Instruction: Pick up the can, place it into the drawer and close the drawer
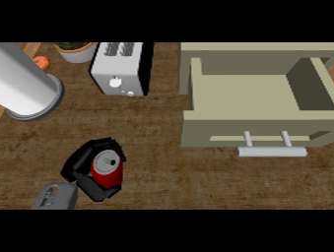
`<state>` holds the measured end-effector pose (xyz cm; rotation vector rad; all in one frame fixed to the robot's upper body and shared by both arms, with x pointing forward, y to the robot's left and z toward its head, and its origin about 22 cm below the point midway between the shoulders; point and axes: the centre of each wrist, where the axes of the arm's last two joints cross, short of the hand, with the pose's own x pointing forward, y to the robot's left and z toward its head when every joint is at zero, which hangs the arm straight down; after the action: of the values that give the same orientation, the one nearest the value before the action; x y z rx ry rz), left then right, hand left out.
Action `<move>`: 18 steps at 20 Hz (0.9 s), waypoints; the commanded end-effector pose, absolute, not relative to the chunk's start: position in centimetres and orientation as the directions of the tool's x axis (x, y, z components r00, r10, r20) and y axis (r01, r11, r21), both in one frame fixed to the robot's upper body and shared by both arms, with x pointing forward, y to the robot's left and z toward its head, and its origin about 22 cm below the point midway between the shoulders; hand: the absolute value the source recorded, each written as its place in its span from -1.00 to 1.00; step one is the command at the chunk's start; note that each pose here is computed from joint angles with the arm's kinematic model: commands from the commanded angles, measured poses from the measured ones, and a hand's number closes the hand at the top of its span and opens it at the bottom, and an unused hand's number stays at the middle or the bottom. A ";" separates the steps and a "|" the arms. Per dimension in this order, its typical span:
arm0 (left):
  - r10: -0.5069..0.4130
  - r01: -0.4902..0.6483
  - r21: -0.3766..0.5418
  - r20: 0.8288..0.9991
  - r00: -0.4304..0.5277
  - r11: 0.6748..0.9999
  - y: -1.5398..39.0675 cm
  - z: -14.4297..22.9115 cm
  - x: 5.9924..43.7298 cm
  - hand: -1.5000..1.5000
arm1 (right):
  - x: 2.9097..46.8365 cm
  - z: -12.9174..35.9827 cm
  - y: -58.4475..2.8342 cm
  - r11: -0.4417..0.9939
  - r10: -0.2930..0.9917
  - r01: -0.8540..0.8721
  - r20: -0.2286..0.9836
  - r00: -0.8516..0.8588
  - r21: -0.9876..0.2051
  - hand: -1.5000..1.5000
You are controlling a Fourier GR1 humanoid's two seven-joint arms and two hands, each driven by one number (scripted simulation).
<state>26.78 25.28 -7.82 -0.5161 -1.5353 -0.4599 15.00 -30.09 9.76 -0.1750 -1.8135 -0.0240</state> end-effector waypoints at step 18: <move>0.012 0.031 -0.007 0.985 -0.174 1.000 21.4 4.1 31.1 1.00 | 14.6 10.7 -30.7 0.987 0.105 0.146 0.961 -0.254 -0.069 -1.00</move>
<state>30.81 23.43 0.99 -0.0088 -1.7153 0.0171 14.03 -30.70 9.84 -0.1815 -1.8257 -0.0314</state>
